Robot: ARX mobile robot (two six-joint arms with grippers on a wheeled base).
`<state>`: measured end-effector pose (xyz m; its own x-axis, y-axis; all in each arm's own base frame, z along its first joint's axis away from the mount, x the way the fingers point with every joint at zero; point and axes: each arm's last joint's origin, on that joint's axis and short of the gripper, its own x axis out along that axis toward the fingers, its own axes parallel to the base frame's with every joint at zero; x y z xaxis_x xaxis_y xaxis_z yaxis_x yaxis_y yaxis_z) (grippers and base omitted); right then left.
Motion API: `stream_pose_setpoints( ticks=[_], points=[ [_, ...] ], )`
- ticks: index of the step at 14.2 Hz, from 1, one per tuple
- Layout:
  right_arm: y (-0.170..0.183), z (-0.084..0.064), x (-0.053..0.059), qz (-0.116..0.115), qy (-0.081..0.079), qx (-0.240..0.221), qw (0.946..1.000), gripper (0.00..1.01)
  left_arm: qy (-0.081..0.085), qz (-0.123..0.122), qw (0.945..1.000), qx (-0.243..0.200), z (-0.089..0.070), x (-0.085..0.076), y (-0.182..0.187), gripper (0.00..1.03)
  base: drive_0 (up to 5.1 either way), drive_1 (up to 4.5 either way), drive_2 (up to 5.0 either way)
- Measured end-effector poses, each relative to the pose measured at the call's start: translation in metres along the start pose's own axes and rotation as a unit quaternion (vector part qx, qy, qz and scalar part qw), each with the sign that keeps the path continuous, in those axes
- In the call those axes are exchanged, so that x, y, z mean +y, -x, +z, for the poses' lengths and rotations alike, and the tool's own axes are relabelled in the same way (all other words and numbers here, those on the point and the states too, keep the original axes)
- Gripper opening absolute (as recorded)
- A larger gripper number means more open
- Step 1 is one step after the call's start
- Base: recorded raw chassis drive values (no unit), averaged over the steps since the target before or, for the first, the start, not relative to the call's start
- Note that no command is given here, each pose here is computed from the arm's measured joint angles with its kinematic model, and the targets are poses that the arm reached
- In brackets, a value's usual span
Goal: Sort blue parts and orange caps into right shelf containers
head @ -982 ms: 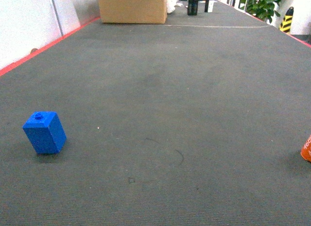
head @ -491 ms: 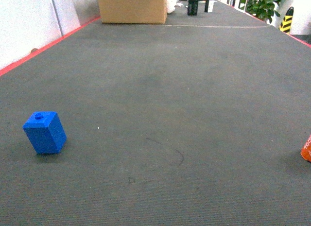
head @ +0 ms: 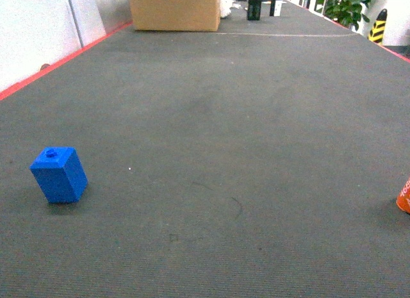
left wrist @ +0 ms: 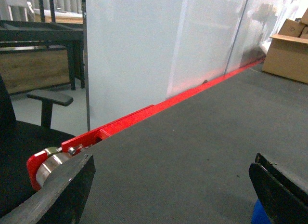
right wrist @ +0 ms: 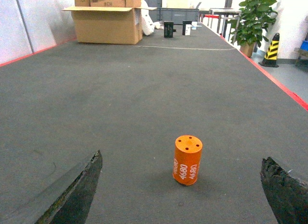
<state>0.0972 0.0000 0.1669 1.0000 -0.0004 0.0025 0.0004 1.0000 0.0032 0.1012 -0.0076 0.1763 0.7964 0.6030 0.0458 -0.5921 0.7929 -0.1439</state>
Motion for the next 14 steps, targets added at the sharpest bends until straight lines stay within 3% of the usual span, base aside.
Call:
stream_pose_setpoints(
  ticks=[14],
  points=[
    [0.0000,0.0000,0.0000,0.000,0.000,0.000,1.0000,0.98,0.000,0.000,1.0000,0.000,0.0000,0.0000,0.0000,0.98,0.0,0.00,0.0]
  ],
)
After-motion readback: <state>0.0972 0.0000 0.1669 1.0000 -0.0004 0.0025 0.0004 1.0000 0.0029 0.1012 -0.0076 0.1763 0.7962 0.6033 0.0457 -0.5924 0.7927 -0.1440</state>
